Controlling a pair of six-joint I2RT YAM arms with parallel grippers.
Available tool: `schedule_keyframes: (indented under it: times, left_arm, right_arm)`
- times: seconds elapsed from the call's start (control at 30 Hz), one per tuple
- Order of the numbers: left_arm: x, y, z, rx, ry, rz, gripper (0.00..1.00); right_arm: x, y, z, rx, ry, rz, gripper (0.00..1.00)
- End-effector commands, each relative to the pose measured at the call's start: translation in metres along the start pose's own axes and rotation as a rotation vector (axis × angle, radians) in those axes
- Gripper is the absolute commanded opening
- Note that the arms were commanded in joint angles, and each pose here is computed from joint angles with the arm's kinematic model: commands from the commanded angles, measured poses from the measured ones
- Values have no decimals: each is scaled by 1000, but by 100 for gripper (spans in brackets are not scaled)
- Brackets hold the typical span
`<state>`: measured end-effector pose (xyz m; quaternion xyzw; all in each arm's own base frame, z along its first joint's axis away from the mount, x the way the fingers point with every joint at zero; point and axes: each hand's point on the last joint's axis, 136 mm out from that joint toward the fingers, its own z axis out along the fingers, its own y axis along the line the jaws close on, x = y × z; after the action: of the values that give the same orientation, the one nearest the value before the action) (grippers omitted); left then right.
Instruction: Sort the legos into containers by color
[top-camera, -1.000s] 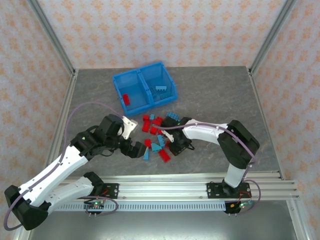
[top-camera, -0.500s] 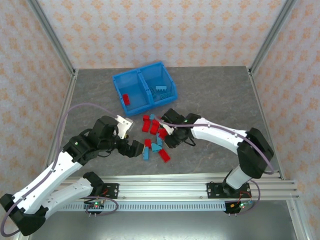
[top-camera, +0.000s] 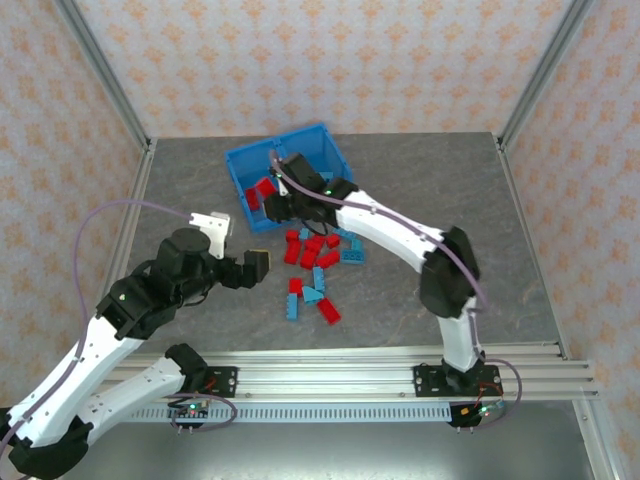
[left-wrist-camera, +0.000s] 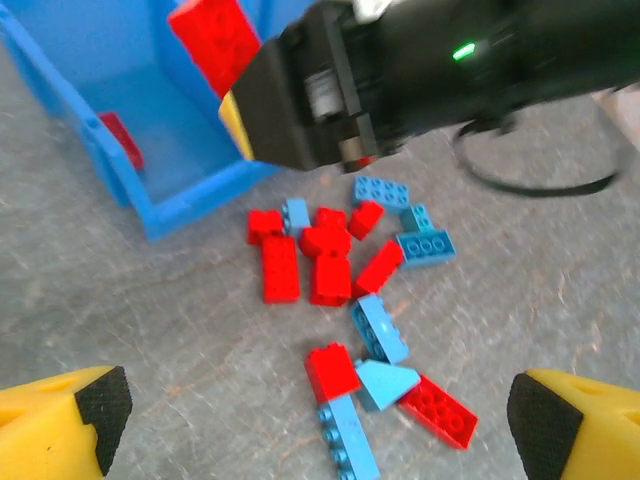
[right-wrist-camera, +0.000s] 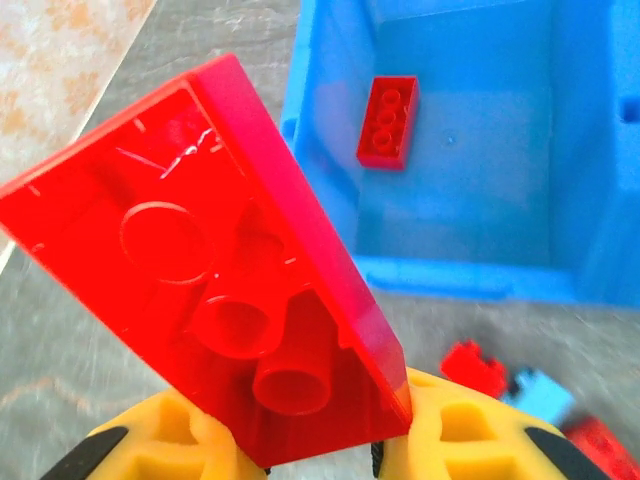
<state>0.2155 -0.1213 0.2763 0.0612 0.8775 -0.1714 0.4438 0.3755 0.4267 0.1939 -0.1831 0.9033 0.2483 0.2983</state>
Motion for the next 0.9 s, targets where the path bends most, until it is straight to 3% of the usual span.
schedule_keyframes:
  times: [0.0,0.2,0.4,0.63,0.73,0.87]
  left_arm:
    - [-4,23,-11,-123,-36,-45,100]
    - [12,30,-9,-136,-7,-55,100]
    - [15,36,-12,-157,-23,-72,100]
    - [13,32,-8,-144,-25,-71,100]
    - [15,25,-4,-102,-13,-52,100]
    - [21,1,4,31,22,15,100]
  right_arm:
    - [-11,-21,35,62,12,102,28]
    - [-17,-28,86,82,48,111,31]
    - [-33,-20,85,65,23,128,47]
    - [-42,-11,31,65,18,89,47]
    - [-26,-9,-8,65,-13,32,48]
    - [36,-17,-60,16,-22,-30,50]
